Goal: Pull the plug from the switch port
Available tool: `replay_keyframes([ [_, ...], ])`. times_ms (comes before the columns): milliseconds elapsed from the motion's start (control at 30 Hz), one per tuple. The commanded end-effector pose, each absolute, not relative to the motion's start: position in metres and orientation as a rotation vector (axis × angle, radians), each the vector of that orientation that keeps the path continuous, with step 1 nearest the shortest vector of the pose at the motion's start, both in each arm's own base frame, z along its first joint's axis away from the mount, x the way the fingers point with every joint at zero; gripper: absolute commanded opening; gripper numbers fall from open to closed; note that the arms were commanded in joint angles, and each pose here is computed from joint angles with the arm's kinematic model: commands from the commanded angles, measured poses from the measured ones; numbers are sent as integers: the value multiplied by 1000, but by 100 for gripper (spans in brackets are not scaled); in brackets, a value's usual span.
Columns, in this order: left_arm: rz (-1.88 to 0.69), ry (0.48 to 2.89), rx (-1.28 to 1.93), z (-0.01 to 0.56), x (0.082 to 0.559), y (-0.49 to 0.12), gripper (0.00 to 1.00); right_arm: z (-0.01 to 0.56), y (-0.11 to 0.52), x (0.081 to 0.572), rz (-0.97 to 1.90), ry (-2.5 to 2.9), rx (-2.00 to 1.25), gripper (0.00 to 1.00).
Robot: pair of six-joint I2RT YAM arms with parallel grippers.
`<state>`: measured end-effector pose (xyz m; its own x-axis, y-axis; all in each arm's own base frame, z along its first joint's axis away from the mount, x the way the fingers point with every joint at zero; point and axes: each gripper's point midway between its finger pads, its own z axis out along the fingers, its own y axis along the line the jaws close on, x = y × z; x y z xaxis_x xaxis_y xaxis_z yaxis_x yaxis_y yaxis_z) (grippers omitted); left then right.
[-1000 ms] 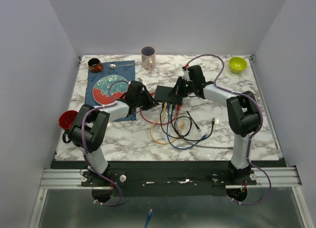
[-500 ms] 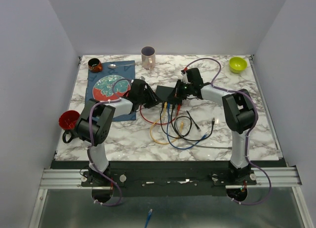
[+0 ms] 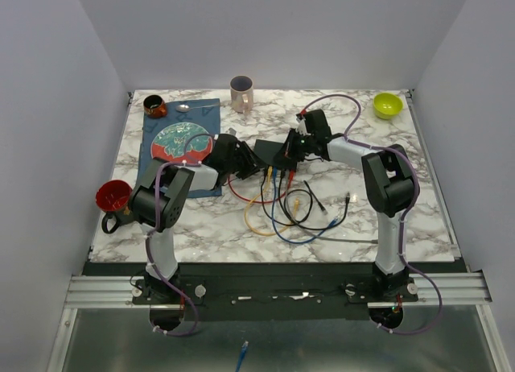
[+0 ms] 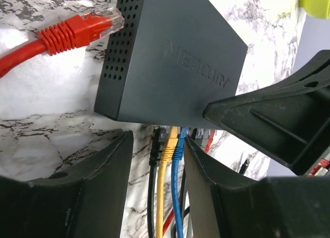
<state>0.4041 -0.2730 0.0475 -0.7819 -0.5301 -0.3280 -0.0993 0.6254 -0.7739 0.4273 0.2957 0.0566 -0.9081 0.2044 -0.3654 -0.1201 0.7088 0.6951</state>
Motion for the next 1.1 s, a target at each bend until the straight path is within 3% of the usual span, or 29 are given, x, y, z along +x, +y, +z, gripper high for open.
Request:
replay_keyframes([
  [0,-1096,2299,-521,40,406,-277,53,48,292,431,1034,2523,98,1],
  [367,-1125,2296,-604,27,408,-279,50,40,291,431,1020,2545,123,1],
  [933,-1133,2315,-619,18,400,-278,35,32,288,430,1008,2563,144,1],
  [1067,-1133,2315,-619,19,397,-277,38,33,287,430,1008,2560,143,1],
])
